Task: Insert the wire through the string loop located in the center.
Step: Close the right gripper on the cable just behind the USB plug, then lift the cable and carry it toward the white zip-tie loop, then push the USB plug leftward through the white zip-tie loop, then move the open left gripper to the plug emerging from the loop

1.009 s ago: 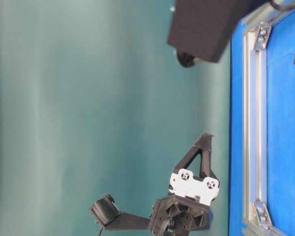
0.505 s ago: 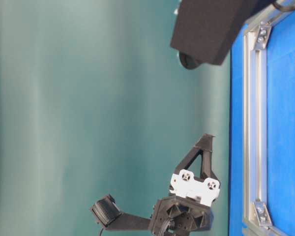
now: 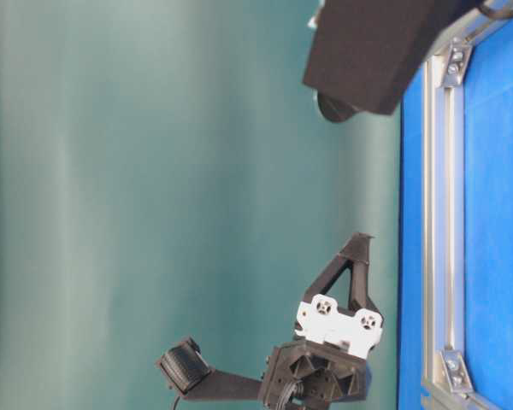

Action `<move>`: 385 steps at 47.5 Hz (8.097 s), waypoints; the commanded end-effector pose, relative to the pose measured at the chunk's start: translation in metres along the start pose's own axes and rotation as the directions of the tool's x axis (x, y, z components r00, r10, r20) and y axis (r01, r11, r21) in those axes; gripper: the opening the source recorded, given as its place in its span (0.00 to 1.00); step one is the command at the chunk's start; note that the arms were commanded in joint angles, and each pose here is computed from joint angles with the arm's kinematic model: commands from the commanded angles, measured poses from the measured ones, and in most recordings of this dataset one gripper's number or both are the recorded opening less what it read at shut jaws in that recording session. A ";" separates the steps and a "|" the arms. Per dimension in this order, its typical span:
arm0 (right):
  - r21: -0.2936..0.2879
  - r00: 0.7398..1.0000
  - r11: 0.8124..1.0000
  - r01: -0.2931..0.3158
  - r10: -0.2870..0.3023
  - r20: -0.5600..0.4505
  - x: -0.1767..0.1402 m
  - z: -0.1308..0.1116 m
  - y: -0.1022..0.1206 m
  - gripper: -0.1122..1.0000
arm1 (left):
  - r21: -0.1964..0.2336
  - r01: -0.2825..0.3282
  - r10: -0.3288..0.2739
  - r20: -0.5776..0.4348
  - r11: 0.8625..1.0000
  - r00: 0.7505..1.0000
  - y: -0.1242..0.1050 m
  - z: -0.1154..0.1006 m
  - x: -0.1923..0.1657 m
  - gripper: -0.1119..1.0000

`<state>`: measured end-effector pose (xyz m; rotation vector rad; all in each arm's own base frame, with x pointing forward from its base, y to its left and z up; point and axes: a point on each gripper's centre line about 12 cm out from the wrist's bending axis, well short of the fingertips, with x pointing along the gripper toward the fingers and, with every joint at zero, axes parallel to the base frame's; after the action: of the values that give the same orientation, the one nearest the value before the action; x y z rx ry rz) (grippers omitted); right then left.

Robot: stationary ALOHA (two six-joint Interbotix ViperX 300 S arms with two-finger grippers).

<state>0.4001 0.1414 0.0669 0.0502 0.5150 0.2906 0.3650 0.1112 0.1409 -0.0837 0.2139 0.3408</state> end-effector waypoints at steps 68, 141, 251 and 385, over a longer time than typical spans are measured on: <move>-0.014 0.995 0.999 -0.029 0.031 0.096 -0.051 0.085 0.018 0.07 | -0.005 0.007 -0.007 0.049 1.000 0.999 -0.002 0.016 -0.001 0.10; -0.001 0.999 1.000 -0.024 0.024 0.031 -0.088 0.049 0.014 0.07 | -0.007 0.008 -0.007 0.044 1.000 0.999 -0.002 0.015 -0.002 0.10; 0.098 0.989 0.985 0.143 -0.147 0.036 -0.112 0.030 -0.054 0.07 | 0.000 0.018 -0.018 0.045 1.000 0.999 -0.006 0.015 -0.002 0.10; 0.096 0.988 0.986 0.137 -0.143 0.065 -0.049 0.058 -0.060 0.07 | -0.052 0.356 -0.358 -0.052 0.933 0.932 -0.127 -0.019 -0.059 0.10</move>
<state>0.3992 0.0703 0.1227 0.1075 0.4947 0.1242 0.3498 -0.0179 0.1306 -0.1756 0.2791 0.0147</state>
